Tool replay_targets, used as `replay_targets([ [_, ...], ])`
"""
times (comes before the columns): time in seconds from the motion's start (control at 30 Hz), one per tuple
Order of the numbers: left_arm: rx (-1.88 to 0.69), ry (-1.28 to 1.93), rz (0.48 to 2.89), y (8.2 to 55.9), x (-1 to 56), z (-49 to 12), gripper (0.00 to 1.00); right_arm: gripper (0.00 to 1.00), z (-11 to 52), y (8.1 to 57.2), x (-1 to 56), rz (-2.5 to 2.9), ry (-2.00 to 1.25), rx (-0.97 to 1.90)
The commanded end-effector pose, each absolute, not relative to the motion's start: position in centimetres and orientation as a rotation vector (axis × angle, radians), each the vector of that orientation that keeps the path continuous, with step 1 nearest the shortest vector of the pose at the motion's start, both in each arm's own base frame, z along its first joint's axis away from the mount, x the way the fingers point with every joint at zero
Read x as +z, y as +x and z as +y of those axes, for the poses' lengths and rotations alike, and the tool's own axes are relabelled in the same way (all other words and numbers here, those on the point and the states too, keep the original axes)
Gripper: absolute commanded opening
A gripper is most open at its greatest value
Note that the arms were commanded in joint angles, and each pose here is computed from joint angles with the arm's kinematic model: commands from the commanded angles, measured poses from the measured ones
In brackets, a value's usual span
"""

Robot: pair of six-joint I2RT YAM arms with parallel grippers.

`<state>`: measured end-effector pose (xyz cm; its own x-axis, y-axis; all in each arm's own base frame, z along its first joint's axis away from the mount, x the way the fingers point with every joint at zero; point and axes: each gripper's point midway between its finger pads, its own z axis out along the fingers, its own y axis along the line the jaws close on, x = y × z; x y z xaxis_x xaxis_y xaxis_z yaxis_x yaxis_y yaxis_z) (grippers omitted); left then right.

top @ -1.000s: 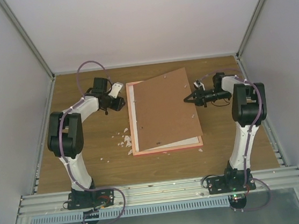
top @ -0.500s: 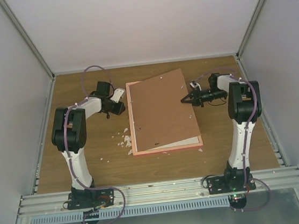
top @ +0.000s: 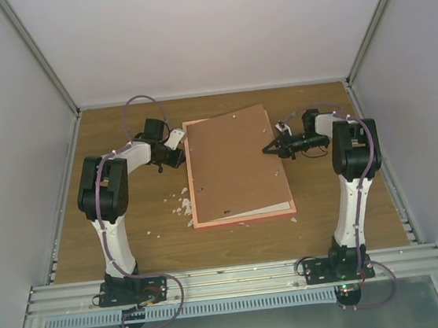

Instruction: Put the photo into the frame

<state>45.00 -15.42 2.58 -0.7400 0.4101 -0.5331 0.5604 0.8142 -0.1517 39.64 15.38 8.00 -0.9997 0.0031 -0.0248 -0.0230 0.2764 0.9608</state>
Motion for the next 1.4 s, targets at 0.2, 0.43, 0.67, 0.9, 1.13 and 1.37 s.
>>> replay_targets([
  [0.2, -0.469, 0.747, 2.529, 44.0, 1.5, -17.0, 0.24, 0.12, 15.6, 39.2, 7.2, 2.575, -0.078, 1.666],
  [0.43, -0.458, 0.747, 2.527, 44.0, 1.7, -16.9, 0.25, 0.38, 15.0, 39.7, 8.2, 2.608, -0.136, 1.517],
  [0.67, -0.451, 0.745, 2.522, 44.1, 1.9, -16.7, 0.25, 0.61, 13.6, 39.6, 8.5, 2.680, -0.171, 1.311],
  [0.9, -0.448, 0.740, 2.518, 44.2, 2.1, -16.7, 0.25, 0.67, 12.2, 39.8, 8.7, 2.725, -0.201, 1.135],
  [1.13, -0.457, 0.738, 2.515, 44.3, 2.2, -16.7, 0.25, 0.58, 12.2, 39.7, 6.9, 2.771, -0.154, 1.154],
  [1.37, -0.451, 0.723, 2.521, 44.3, 2.2, -16.2, 0.25, 0.65, 11.7, 39.8, 7.6, 2.754, -0.244, 1.067],
])
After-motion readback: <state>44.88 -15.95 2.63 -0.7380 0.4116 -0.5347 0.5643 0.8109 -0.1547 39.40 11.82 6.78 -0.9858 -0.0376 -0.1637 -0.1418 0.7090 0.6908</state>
